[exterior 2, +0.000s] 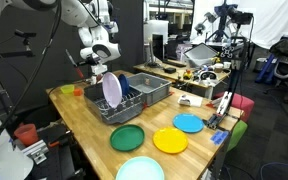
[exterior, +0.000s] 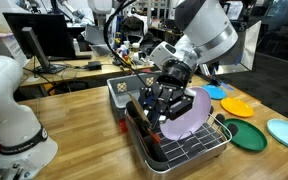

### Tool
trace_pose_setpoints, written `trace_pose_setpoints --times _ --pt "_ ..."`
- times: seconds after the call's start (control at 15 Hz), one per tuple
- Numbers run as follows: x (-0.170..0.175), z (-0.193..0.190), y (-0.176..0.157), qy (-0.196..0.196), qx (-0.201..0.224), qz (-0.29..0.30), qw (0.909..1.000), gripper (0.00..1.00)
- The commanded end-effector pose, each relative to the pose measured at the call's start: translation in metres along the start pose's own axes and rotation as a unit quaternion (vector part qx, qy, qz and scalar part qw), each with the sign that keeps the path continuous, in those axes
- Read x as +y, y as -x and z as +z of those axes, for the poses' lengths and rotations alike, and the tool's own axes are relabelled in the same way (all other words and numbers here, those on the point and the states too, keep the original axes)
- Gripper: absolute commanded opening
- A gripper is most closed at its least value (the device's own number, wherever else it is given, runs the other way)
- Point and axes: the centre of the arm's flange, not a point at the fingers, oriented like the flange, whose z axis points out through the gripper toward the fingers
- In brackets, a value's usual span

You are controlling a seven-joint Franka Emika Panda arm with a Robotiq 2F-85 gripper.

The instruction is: Pick up the knife from the yellow plate and put it in the knife holder on the dish rack

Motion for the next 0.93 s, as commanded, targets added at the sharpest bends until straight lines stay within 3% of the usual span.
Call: trace_pose_setpoints --times 0.0,0.13,0.4,0.47,0.53,0.6,0.87 --pt "-0.017 -0.010 0.005 0.080 -0.006 0.000 0.9968 0.04" --pt "-0.020 -0.015 0.008 0.125 -0.006 0.012 0.9921 0.04" --pt "-0.036 -0.008 -0.010 0.153 -0.013 0.045 0.9871 0.04" --pt "-0.041 -0.005 -0.015 0.156 -0.013 0.051 0.9863 0.04" --pt "-0.019 -0.009 -0.001 0.130 0.003 0.040 0.9907 0.04" --pt "-0.022 -0.007 -0.006 0.130 0.000 0.040 0.9907 0.15" --pt "-0.020 -0.007 0.001 0.130 0.002 0.045 0.9905 0.15"
